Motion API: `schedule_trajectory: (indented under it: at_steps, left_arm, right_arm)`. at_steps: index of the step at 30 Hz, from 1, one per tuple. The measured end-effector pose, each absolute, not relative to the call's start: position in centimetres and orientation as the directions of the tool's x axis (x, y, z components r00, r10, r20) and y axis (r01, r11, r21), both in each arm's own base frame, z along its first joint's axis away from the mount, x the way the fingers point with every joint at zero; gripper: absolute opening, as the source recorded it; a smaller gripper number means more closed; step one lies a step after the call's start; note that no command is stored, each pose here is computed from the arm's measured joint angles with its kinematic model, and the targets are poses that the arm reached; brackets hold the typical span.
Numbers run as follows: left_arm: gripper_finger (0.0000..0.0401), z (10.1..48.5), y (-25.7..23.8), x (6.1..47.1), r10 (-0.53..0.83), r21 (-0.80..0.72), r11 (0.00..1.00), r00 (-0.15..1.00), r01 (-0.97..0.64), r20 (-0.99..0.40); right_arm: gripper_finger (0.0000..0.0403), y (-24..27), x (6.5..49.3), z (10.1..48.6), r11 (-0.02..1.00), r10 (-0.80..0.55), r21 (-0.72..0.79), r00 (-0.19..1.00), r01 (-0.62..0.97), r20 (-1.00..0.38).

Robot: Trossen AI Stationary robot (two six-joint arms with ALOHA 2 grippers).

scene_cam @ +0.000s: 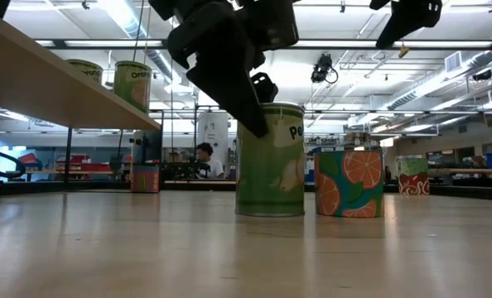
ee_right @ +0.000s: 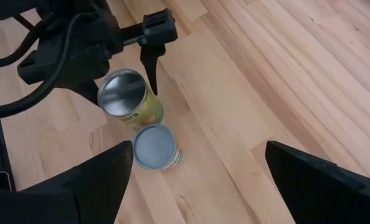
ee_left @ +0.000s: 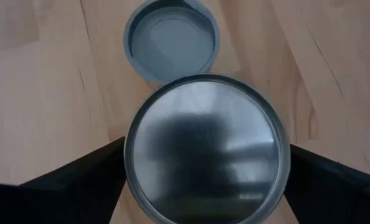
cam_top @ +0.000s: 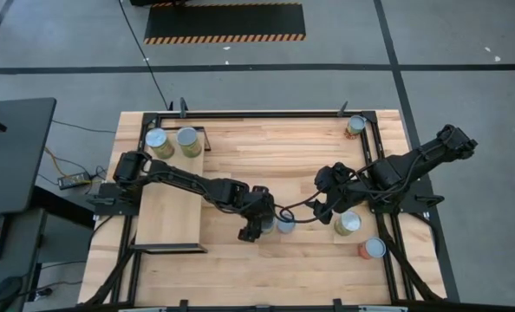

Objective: Pick and place cans onto a shelf
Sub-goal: Put the left canned pears on the shelf

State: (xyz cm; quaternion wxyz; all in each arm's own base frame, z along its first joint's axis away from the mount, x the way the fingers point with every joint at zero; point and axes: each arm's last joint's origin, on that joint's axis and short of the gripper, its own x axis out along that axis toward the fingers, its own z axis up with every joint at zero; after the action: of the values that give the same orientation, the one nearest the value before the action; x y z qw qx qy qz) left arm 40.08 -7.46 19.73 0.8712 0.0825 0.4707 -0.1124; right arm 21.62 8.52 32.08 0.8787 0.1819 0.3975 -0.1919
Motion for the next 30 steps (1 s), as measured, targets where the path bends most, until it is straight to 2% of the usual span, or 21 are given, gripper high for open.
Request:
schedule_trajectory:
  at_steps: [6, 10, 16, 20, 26, 30]
  left_arm:
    - [0.0318, 19.8, -7.5, 40.2, -0.124, 0.057, 0.952, 0.549, 0.301, -0.827]
    - [0.0315, 20.8, -7.4, 40.2, -0.088, 0.070, 0.964, 0.554, 0.257, -0.828]
    - [0.0317, 27.3, -7.5, 40.1, -0.068, 0.078, 0.976, 0.631, 0.201, -0.773]
    - [0.0320, 31.1, -7.2, 38.9, -0.062, 0.079, 0.978, 0.629, 0.193, -0.775]
    - [0.0319, 35.0, -6.4, 35.2, -0.034, 0.029, 0.995, 0.582, 0.098, -0.813]
    - [0.0319, 37.8, -6.1, 32.0, -0.030, -0.022, 1.000, 0.605, 0.022, -0.796]
  right_arm:
    - [0.0373, 8.5, 21.6, 32.1, 0.863, -0.193, 0.162, 0.610, 0.478, -0.768]
    - [0.0373, 8.5, 21.6, 32.1, 0.864, -0.193, 0.161, 0.610, 0.477, -0.769]
    - [0.0373, 8.5, 21.6, 32.1, 0.867, -0.193, 0.156, 0.609, 0.473, -0.769]
    - [0.0373, 8.5, 21.6, 32.1, 0.885, -0.192, 0.133, 0.610, 0.447, -0.768]
    - [0.0373, 8.6, 21.7, 32.1, 0.899, -0.190, 0.117, 0.616, 0.422, -0.764]
    - [0.0373, 8.6, 21.7, 32.1, 0.910, -0.190, 0.098, 0.615, 0.402, -0.765]
